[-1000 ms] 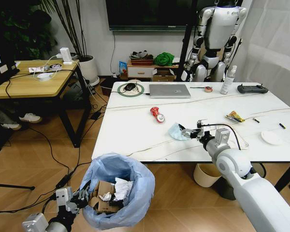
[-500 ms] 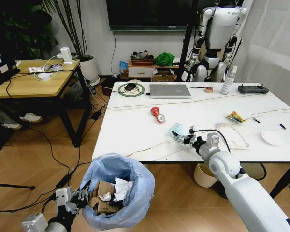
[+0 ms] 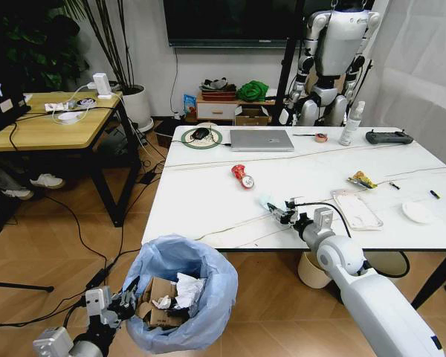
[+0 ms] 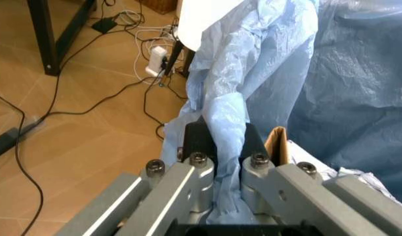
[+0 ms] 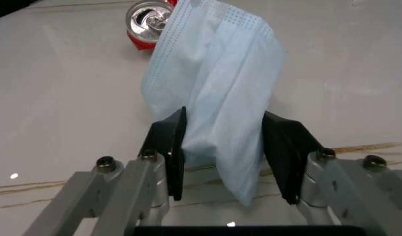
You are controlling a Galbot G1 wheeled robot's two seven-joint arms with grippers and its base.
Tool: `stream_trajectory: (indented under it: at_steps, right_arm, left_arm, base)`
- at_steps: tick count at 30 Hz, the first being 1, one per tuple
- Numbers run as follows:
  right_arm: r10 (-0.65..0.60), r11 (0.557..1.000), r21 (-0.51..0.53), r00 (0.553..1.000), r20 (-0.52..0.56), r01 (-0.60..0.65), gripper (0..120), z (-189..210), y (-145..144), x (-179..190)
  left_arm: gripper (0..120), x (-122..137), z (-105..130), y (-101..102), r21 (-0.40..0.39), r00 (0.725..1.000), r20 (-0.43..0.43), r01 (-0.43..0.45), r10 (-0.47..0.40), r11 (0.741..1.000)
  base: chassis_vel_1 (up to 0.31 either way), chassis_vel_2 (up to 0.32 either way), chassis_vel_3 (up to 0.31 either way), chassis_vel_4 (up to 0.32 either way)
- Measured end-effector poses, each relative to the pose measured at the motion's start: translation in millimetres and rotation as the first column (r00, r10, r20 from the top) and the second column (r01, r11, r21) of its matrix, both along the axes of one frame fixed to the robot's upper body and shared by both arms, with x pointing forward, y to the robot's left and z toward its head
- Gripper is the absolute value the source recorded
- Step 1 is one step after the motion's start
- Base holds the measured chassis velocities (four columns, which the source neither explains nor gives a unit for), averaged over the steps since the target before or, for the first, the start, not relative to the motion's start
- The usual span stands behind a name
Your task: Pick up the trash bin and place the trash from the table into it.
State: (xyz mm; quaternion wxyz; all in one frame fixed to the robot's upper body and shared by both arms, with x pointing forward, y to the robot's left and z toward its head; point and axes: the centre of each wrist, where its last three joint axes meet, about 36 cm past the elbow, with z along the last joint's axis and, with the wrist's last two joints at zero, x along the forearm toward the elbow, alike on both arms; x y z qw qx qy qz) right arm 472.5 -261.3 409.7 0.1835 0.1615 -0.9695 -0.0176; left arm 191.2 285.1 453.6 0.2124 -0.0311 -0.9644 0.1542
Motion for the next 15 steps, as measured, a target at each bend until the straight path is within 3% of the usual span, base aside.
stream_trajectory:
  at_steps: [10,15]
  right_arm:
    - [0.096,0.993,0.058,0.99,0.1,-0.102,1,32.2,14.2,-17.9]
    - [0.187,0.971,0.116,0.968,0.169,-0.208,0,50.3,30.6,-35.3]
  left_arm:
    - [0,0.7,-0.6,0.6,-0.002,1.0,0.0,-0.001,0.001,1.0]
    - [0,0.4,-0.4,0.7,-0.003,1.0,0.0,-0.004,0.004,1.0]
  base:
    - [0.0,0.0,0.0,0.0]
    - [0.0,0.0,0.0,0.0]
